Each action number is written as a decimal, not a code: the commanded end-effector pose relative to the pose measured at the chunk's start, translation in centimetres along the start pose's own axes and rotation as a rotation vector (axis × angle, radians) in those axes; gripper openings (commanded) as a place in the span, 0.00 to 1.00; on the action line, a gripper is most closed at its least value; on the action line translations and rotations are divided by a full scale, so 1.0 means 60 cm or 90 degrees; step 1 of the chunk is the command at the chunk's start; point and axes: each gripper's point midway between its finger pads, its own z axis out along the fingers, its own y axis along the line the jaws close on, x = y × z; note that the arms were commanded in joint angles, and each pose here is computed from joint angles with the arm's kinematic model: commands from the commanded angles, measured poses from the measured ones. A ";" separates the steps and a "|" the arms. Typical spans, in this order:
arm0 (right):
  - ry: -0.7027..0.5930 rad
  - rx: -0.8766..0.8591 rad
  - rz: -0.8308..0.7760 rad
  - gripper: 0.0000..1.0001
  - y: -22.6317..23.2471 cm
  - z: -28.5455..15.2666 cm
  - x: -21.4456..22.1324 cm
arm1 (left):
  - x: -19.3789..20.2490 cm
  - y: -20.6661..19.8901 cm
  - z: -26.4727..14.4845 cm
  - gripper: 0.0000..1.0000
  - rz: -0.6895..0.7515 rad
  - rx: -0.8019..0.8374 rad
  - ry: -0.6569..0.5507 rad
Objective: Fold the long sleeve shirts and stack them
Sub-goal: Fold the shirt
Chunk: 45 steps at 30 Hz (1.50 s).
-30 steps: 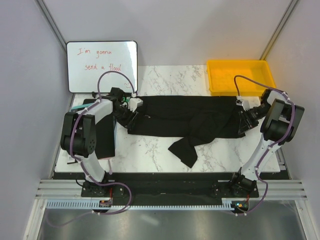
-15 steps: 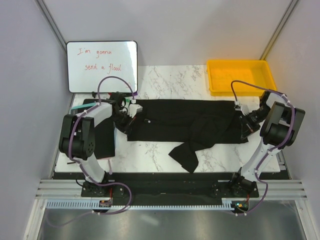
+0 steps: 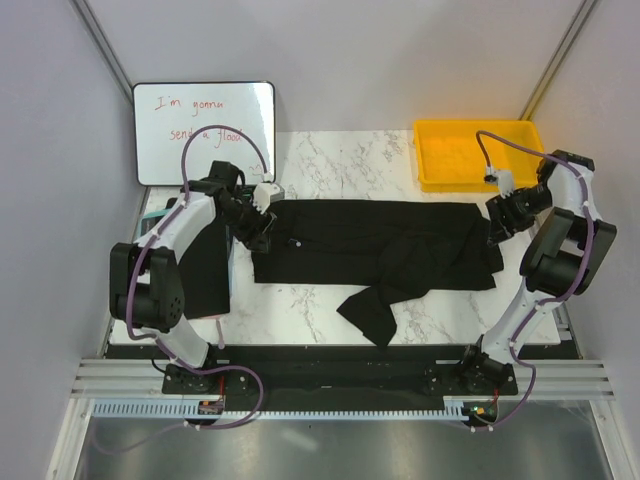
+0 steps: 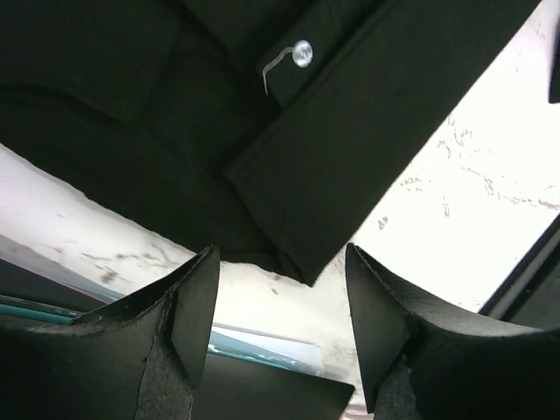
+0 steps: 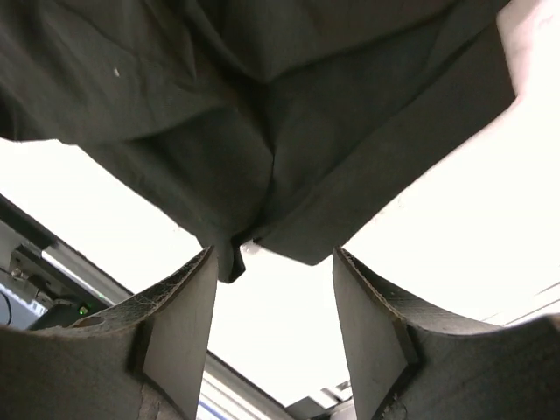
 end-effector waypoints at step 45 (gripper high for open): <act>-0.033 -0.093 -0.100 0.00 0.084 0.048 -0.121 | -0.016 0.018 0.086 0.32 0.184 0.029 0.059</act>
